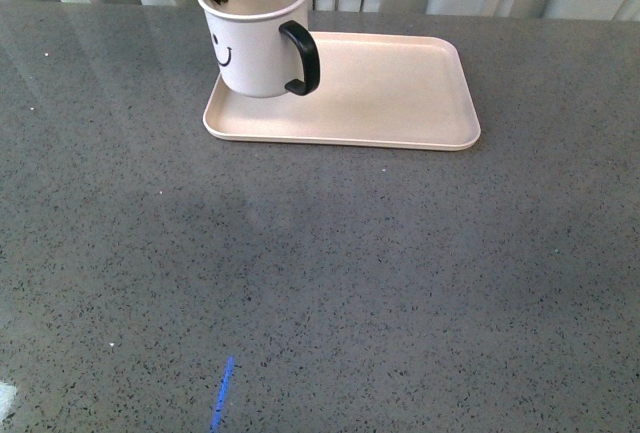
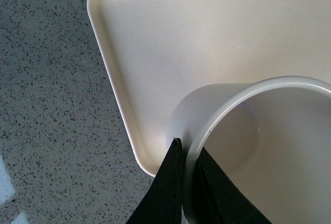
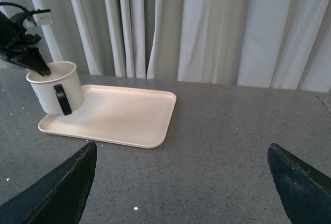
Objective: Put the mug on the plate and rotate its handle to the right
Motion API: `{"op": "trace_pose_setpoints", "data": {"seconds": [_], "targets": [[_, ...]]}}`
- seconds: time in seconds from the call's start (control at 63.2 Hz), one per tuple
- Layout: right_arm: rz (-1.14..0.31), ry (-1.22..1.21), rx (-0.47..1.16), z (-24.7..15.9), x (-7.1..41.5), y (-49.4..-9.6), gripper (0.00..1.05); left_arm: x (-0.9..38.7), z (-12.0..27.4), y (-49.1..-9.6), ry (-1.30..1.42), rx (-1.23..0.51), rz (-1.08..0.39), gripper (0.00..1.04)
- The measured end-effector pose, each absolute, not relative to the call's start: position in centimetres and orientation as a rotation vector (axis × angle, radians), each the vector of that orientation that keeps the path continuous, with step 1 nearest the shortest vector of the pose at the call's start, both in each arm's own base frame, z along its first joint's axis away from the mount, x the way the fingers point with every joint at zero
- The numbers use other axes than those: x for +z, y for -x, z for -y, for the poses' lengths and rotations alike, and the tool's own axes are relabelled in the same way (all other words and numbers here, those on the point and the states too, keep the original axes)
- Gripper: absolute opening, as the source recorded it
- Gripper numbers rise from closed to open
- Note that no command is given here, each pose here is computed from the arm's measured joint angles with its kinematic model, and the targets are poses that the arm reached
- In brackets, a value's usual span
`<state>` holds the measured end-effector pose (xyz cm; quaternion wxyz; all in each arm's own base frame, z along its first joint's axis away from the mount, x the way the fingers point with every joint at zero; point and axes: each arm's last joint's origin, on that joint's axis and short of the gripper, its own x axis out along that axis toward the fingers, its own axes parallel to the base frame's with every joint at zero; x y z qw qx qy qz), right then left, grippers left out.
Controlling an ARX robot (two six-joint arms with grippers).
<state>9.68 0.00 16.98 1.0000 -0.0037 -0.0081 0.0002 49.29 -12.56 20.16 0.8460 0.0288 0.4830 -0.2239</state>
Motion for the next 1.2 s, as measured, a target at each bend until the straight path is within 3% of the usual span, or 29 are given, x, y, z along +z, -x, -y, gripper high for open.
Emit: {"op": "trace_pose_setpoints", "data": {"seconds": [0.586, 1.203], "targets": [[0.016, 0.007, 0.0, 0.0, 17.0, -9.7, 0.96, 17.5, 16.0, -52.2, -0.082, -0.496, -1.045, 0.02], [0.016, 0.007, 0.0, 0.0, 17.0, -9.7, 0.96, 16.4, 17.8, -52.2, -0.1, -0.514, -1.021, 0.02]]}}
